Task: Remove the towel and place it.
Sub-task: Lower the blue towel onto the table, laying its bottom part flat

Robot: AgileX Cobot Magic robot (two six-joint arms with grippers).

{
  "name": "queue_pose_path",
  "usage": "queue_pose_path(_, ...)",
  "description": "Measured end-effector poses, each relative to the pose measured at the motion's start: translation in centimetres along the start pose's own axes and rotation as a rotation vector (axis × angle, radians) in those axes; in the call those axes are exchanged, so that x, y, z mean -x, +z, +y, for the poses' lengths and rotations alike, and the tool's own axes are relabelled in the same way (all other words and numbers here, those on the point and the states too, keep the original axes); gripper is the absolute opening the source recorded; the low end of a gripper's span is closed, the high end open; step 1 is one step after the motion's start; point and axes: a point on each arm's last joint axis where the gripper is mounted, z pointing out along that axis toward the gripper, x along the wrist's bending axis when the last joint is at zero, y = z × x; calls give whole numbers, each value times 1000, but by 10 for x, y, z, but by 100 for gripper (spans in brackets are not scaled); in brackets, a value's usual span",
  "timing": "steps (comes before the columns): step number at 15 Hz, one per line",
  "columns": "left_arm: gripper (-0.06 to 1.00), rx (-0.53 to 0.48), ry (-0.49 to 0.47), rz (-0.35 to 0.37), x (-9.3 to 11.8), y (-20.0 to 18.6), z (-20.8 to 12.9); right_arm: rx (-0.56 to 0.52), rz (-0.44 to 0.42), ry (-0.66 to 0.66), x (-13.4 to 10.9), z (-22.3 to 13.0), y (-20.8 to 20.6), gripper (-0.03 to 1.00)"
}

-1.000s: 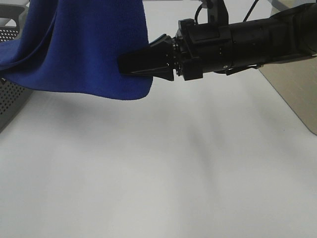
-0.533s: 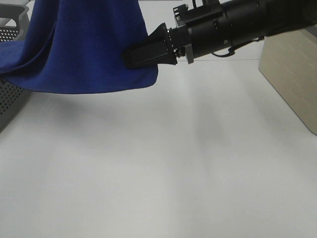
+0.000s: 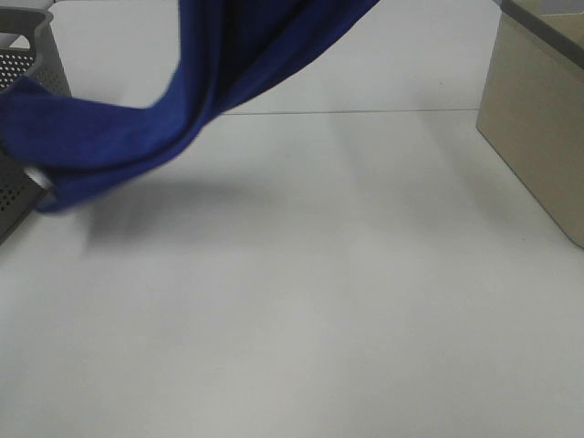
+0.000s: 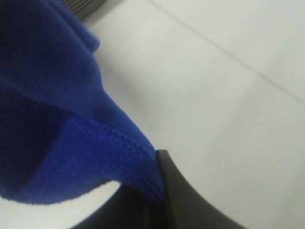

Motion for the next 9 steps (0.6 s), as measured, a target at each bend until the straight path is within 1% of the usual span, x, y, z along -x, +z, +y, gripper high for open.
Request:
queue_pose_path(1, 0, 1, -11, 57, -1, 11, -6, 39, -80, -17, 4, 10, -14, 1)
queue_pose_path(2, 0, -2, -16, 96, -1, 20, -11, 66, -143, -39, 8, 17, -25, 1)
queue_pose_path(4, 0, -3, -21, 152, -2, 31, -18, 103, -276, -94, 17, 27, -38, 1)
queue_pose_path(5, 0, -2, -21, 182, -3, 35, -21, 140, -341, -121, 22, 32, -42, 1)
queue_pose_path(6, 0, 0, -16, 206, -4, 36, -22, 169, -372, -136, 25, 35, -45, 1)
queue_pose_path(7, 0, 2, -6, 253, -6, 40, -24, 227, -414, -160, 27, 41, -48, 1)
queue_pose_path(9, 0, 7, 4, 356, -10, 48, -31, 348, -457, -193, 29, 52, -52, 1)
